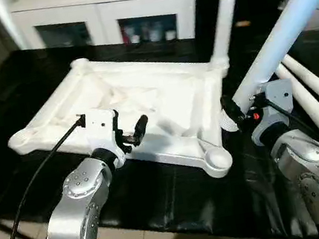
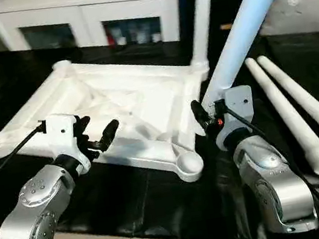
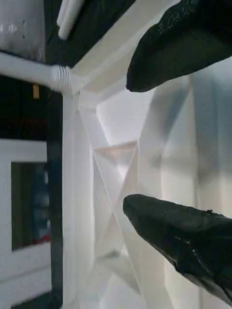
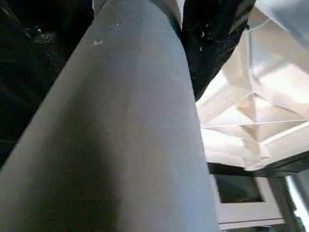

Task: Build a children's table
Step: Move to table

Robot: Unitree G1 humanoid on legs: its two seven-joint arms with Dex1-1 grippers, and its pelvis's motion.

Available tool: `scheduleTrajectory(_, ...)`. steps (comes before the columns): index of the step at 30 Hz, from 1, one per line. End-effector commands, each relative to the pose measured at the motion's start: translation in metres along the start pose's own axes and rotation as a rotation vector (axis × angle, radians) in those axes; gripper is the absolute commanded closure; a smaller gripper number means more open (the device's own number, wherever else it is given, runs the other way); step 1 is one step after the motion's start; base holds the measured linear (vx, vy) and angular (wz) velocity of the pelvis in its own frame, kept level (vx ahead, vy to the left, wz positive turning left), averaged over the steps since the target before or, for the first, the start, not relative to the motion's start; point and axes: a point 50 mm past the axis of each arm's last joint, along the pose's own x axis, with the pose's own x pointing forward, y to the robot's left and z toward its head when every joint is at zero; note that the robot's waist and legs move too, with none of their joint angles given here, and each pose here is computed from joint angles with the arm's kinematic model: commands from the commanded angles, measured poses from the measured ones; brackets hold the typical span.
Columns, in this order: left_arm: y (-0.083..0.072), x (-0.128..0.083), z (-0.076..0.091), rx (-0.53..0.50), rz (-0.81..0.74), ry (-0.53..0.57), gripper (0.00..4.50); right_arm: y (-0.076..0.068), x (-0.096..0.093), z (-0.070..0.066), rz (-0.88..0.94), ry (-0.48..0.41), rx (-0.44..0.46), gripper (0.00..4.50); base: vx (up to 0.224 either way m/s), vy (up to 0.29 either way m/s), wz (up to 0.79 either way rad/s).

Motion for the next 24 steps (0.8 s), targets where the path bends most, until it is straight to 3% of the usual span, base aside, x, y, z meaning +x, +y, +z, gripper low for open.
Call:
scheduleTrajectory(1,0.0025,-0.0002,0.0005,0.005,0.032,-0.006,0.64,-0.0018,-0.0006,0.005,-0.012,-0.021,-0.009,2.6,0.0,0.0,0.0)
scheduleTrajectory(10,0.0081,0.0018,0.0037,-0.046,0.071,-0.031,0.64,-0.0008,0.0018,0.0036,-0.013,0.007,-0.003,2.6,-0.002,0.002,-0.02)
scheduleTrajectory(15,0.0063,0.0063,0.004,0.071,0.087,-0.006,0.64,-0.0058,0.0023,0.0054,-0.055,-0.009,-0.011,2.6,0.019,0.124,-0.48)
scheduleTrajectory(19,0.0062,0.0077,0.0057,0.003,0.094,-0.021,0.64,-0.0055,0.0021,0.0057,-0.057,-0.011,-0.002,2.6,0.0,0.098,0.07)
scheduleTrajectory(24,0.0061,0.0074,0.002,0.01,0.063,0.001,0.64,-0.0039,0.0029,0.0088,-0.033,-0.026,-0.014,2.6,-0.033,-0.057,-0.01)
